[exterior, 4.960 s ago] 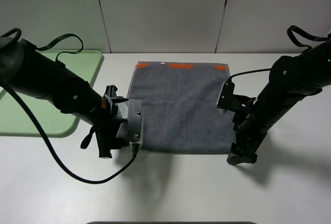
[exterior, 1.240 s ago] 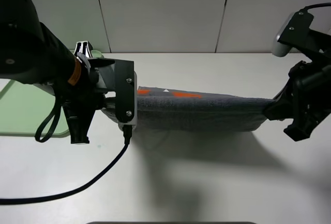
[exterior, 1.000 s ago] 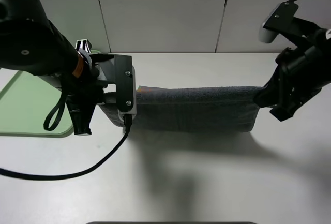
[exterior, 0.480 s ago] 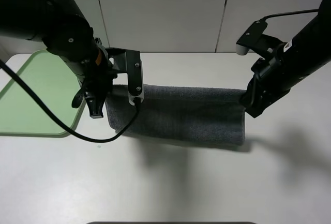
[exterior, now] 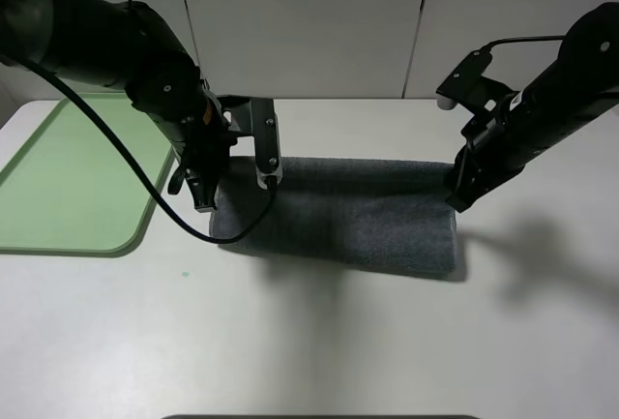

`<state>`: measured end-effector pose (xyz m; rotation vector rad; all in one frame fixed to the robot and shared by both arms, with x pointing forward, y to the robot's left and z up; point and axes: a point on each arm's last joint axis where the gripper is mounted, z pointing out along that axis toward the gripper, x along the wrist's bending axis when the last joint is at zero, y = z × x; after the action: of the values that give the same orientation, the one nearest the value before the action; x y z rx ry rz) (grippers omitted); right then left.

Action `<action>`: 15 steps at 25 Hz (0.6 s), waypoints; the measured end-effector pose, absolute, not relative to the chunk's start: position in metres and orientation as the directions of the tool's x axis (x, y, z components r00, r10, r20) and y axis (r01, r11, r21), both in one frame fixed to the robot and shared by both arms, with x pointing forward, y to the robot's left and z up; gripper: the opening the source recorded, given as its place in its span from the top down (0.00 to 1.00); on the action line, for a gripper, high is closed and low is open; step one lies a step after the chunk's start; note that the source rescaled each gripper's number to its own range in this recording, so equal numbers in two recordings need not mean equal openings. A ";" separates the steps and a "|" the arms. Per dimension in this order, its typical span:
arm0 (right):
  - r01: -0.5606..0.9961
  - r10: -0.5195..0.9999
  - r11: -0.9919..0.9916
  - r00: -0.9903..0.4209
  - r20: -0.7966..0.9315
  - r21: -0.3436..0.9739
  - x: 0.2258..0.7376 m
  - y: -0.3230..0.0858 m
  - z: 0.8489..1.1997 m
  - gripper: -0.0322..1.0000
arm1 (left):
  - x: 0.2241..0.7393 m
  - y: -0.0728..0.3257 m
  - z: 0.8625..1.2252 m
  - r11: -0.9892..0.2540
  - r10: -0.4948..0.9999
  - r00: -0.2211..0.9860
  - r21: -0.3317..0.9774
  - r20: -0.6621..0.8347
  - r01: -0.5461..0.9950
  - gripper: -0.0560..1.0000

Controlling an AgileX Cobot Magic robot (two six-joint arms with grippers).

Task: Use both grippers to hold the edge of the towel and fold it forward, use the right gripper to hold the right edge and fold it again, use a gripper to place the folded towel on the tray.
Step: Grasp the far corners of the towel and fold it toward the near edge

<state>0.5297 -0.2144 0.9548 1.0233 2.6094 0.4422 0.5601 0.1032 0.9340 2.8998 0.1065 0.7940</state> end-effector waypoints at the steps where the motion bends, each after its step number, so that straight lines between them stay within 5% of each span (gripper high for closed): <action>1: 0.607 0.700 0.694 -0.695 -0.165 0.387 0.531 -0.216 0.954 0.97 | 0.561 0.102 0.933 -0.987 0.102 0.856 0.157 0.507 0.025 0.95; 15: 0.592 0.702 0.693 -0.683 -0.201 0.411 0.536 -0.219 0.954 0.97 | 0.566 0.098 0.926 -0.986 0.076 0.848 0.168 0.524 -0.015 0.95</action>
<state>0.5361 -0.2191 0.9536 1.0155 2.5619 0.4493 0.5660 0.0985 0.9258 2.8595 0.0475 0.8205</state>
